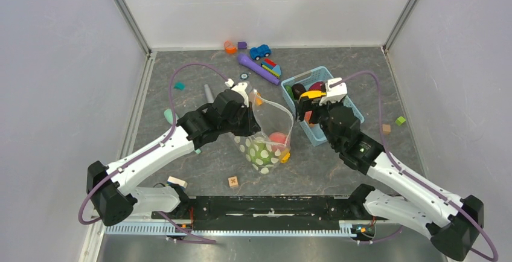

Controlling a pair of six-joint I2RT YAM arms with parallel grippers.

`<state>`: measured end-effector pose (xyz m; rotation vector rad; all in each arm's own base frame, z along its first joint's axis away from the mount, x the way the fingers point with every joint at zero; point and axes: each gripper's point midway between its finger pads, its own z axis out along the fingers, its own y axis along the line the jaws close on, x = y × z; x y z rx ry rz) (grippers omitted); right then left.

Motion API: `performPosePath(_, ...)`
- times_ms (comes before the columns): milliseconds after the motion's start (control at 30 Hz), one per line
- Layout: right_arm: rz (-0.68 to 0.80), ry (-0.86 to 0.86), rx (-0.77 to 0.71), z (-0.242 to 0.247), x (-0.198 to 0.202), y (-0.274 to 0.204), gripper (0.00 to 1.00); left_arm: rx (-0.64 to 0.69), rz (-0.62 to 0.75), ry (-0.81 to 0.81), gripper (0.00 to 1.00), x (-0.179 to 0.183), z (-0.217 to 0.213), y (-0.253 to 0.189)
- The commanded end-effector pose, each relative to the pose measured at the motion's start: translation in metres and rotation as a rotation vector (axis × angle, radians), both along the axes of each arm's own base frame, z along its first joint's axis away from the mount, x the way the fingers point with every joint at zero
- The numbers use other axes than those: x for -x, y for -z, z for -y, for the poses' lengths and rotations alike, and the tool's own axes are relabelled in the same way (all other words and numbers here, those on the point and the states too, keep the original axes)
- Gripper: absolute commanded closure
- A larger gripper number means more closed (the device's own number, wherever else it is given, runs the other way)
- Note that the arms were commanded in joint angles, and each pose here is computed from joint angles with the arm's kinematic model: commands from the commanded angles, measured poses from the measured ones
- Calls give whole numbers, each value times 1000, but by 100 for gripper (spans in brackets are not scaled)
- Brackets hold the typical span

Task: Place the food in the zip-top bag and seal the zipper
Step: Pick up the fake fruit from the bin.

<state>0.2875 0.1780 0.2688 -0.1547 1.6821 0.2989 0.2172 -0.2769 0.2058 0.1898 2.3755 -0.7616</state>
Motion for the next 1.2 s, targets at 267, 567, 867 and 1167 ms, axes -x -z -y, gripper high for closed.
performPosePath(267,-345,170,-55,47,-47,86,2,27,62,19,91,-5,3,-11)
performPosePath(567,-521,289,-118,60,-65,137,2,27,61,25,91,-5,5,-8)
performPosePath(867,-635,369,-212,53,-74,174,2,16,52,29,91,-7,7,-2)
performPosePath(1167,-695,438,-268,56,-72,201,2,8,49,32,91,-7,7,1)
